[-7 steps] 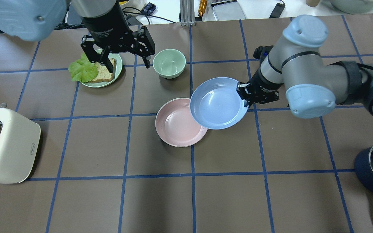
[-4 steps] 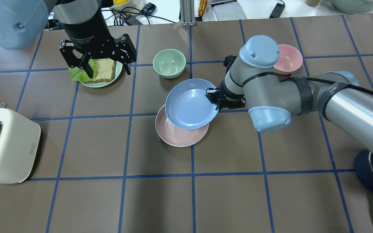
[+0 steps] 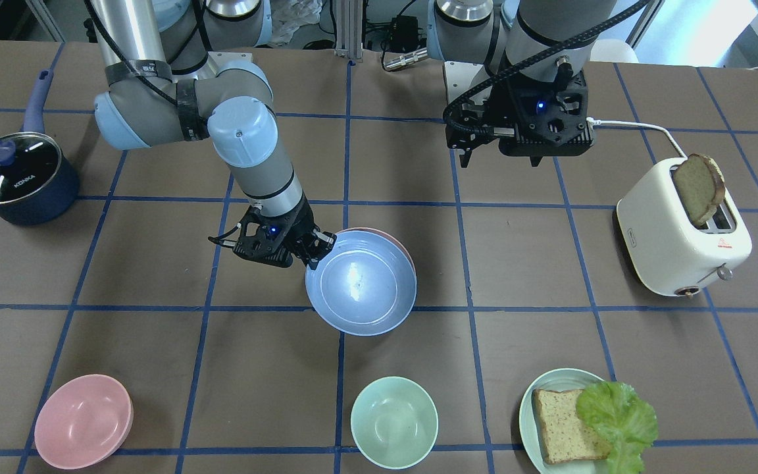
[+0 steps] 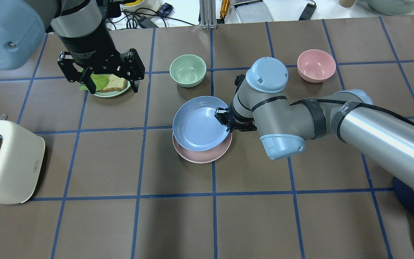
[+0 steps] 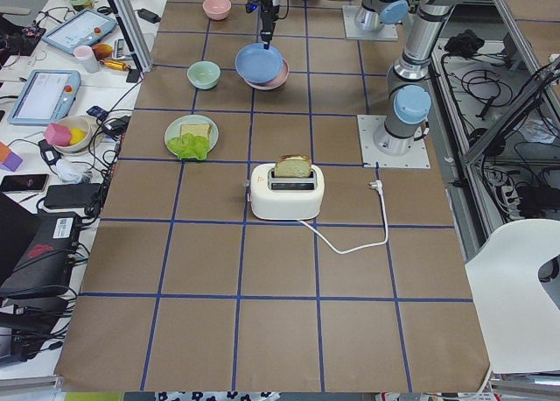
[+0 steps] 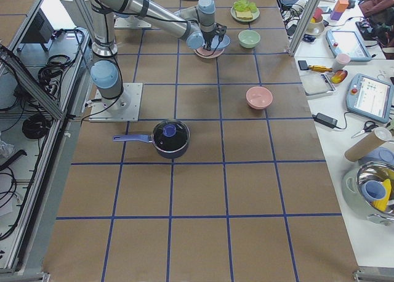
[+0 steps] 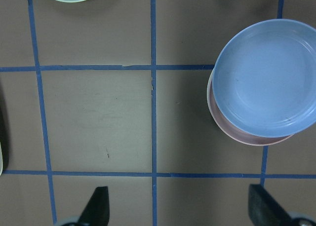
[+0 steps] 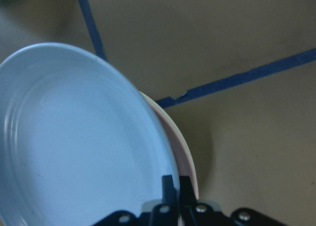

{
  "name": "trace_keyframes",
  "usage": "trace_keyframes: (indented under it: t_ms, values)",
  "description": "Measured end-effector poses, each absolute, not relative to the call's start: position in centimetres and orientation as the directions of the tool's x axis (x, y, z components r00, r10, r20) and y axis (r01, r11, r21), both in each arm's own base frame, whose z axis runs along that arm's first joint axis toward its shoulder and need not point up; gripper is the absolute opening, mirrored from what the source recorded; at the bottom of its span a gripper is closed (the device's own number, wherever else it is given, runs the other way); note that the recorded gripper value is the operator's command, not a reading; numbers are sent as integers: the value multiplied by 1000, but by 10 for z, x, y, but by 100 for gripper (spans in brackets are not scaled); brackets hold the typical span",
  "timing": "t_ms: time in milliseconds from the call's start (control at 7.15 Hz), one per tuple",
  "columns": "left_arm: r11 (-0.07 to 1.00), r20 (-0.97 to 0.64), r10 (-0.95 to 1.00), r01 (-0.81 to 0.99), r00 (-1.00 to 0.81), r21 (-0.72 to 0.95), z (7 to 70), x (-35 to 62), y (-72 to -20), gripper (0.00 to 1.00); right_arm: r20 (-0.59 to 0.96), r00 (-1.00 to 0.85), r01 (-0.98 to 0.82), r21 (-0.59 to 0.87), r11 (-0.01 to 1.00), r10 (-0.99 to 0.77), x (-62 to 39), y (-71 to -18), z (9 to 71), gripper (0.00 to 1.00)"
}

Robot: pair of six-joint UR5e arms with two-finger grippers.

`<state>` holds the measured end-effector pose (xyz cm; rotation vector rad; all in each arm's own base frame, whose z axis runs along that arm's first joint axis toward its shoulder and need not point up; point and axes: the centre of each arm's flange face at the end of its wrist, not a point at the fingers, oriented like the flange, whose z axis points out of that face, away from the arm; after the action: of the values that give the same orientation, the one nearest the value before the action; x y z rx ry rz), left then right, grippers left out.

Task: Stack three plates with pink and blue
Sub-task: 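Open the right gripper and lift it off the stacked plates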

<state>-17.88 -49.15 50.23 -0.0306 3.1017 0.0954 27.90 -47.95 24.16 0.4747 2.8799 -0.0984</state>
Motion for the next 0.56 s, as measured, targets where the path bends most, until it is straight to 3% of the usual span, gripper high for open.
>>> trace_keyframes:
  t_ms: [140, 280, 559]
  values:
    - [998, -38, -23, -25, -999, 61, 503, -178, -490, 100, -230, -922, 330, -42, 943, 312, 275, -478, 239, 94]
    - [998, -38, -29, -31, -999, 59, 504, -175, -489, 100, -238, -923, 328, -68, 942, 304, 265, -486, 243, 100]
    - [997, -36, -49, -51, -998, 50, 507, -165, -489, 100, -208, -931, 319, -69, 945, 299, 232, -519, 266, 100]
